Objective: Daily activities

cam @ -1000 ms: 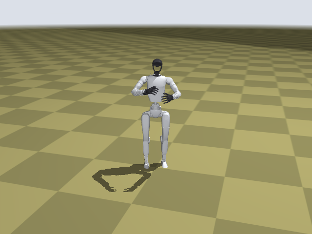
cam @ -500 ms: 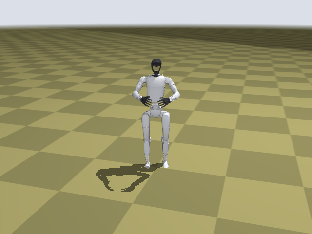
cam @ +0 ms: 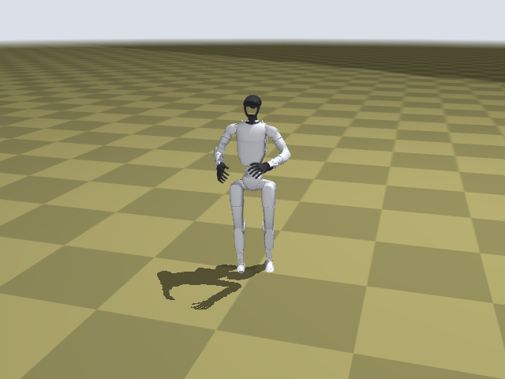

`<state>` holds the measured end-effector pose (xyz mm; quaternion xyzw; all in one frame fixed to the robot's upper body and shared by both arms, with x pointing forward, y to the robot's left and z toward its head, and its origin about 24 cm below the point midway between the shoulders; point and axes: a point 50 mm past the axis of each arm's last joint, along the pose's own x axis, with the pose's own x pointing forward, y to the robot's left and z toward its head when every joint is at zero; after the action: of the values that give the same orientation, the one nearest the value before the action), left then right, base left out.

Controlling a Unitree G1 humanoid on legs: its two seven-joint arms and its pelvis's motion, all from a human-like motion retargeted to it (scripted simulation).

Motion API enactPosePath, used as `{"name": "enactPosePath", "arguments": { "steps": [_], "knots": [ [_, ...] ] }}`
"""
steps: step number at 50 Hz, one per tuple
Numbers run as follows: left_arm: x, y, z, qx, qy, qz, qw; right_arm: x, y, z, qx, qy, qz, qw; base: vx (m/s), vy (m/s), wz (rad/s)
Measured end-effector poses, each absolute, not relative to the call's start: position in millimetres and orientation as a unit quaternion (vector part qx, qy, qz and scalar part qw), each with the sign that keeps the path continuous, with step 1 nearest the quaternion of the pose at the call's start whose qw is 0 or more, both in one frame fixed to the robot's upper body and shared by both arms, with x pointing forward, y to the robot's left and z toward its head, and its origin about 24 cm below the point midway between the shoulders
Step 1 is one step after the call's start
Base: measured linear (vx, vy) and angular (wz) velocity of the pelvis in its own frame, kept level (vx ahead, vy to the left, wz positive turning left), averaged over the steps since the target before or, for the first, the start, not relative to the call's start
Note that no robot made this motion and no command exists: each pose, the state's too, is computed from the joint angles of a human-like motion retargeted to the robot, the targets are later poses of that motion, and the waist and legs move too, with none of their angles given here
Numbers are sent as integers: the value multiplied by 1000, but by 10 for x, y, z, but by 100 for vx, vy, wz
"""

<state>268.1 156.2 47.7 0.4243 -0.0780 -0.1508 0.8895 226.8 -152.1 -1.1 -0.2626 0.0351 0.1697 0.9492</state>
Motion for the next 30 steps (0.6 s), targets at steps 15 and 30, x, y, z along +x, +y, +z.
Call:
{"name": "enactPosePath", "arguments": {
  "steps": [15,30],
  "knots": [
    [2639,1828,243,495,-39,-74,865,1892,-1900,-667,-356,177,135,907,-2,-1,-23],
    [2620,1961,112,551,-24,-31,834,1520,-2144,-1155,-384,319,102,860,-2,-1,-20]
  ]
}}
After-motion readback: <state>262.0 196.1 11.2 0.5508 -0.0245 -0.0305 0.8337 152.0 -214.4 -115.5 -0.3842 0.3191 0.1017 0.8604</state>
